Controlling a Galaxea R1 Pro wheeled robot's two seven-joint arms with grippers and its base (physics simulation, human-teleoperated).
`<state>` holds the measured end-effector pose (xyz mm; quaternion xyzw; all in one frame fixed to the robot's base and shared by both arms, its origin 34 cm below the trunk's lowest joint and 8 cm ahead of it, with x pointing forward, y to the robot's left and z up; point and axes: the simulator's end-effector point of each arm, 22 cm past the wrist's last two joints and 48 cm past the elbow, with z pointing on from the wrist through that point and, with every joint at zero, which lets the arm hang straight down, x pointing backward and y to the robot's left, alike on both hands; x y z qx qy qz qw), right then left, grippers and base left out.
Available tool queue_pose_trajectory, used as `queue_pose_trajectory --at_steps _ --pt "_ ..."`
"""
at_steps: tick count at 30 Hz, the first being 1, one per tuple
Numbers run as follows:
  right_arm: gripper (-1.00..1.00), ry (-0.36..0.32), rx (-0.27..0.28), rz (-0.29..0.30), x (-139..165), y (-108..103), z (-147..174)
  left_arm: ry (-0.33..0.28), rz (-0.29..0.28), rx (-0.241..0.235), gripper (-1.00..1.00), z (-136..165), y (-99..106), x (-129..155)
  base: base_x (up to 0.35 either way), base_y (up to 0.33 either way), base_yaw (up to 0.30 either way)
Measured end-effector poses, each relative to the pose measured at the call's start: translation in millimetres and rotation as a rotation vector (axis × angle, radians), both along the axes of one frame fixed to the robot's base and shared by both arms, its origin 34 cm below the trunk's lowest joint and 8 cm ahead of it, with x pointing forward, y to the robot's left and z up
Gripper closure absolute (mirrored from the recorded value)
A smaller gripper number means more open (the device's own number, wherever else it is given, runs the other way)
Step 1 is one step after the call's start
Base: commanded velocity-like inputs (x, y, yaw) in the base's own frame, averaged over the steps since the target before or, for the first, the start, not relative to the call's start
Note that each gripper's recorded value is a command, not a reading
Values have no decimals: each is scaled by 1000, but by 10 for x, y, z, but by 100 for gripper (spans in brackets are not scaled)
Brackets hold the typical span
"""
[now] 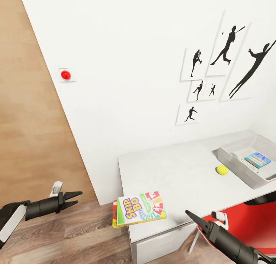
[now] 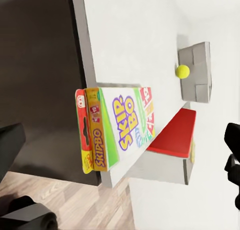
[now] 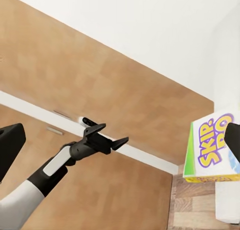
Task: Put all the toys in the child's room - the three board games (two on the bed and one on the table), the two jigsaw puzzles on the table, and the tennis ball on the table - inside the toy box on the table in the child's room.
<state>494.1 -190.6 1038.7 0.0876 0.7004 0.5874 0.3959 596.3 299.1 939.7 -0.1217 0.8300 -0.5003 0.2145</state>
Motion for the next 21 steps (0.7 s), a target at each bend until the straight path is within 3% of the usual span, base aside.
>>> queue_pose_trajectory --at_steps 7,11,16,21 --pt "-100 -45 51 26 -57 6 156 23 11 25 -100 -98 -16 0 0 0 0" --pt "-100 -99 120 69 -156 40 346 32 8 14 -100 -142 -138 -2 0 0 0" --pt "-100 -116 139 78 -160 28 367 65 10 -7 -100 -312 -324 -21 0 0 0" --pt "-100 -119 141 79 -167 10 374 87 18 -7 -100 -405 -369 -50 0 0 0"
